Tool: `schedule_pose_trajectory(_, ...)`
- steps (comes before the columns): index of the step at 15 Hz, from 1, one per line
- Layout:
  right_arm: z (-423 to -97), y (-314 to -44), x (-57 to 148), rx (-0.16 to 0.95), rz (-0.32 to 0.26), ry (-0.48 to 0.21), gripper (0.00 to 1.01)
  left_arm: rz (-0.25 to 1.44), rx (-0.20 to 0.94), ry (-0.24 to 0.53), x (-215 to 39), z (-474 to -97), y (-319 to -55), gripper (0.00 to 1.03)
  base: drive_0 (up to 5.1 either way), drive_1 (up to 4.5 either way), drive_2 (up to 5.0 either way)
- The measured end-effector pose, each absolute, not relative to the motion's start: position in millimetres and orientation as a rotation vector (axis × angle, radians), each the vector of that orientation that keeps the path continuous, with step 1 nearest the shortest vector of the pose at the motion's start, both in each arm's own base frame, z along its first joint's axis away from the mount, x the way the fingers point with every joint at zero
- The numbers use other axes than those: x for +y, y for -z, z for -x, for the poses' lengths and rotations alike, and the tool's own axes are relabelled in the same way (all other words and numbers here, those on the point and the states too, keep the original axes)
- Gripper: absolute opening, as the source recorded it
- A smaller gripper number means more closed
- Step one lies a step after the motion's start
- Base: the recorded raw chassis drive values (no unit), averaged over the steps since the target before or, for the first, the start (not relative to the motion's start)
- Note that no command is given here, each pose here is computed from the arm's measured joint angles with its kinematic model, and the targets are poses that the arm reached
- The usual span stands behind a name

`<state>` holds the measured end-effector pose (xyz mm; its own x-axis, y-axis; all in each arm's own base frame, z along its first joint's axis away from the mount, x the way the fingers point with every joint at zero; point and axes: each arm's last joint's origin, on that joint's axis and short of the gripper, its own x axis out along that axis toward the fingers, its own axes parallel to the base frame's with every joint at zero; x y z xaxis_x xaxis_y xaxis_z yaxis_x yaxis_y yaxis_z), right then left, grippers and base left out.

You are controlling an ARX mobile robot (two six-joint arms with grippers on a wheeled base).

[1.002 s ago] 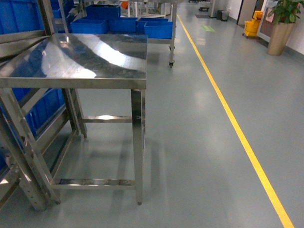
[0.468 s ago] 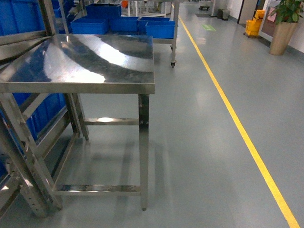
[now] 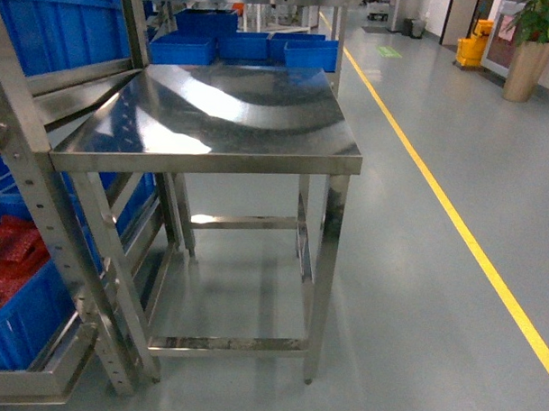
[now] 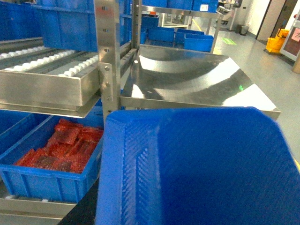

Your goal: Pick blue part to blue bin on bottom shelf

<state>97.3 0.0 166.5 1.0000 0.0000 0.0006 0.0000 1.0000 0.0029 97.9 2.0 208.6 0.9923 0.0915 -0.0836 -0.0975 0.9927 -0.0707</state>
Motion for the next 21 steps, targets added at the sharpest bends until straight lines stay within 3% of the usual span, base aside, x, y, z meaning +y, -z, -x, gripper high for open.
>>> schedule_pose_trajectory(21,-97.3,-166.5,0.0,0.0,-0.003,0.0,0.98,0.075,0.082,-0.094,2.0,-98.0,-208.4,0.44,-5.0,2.43,2.4)
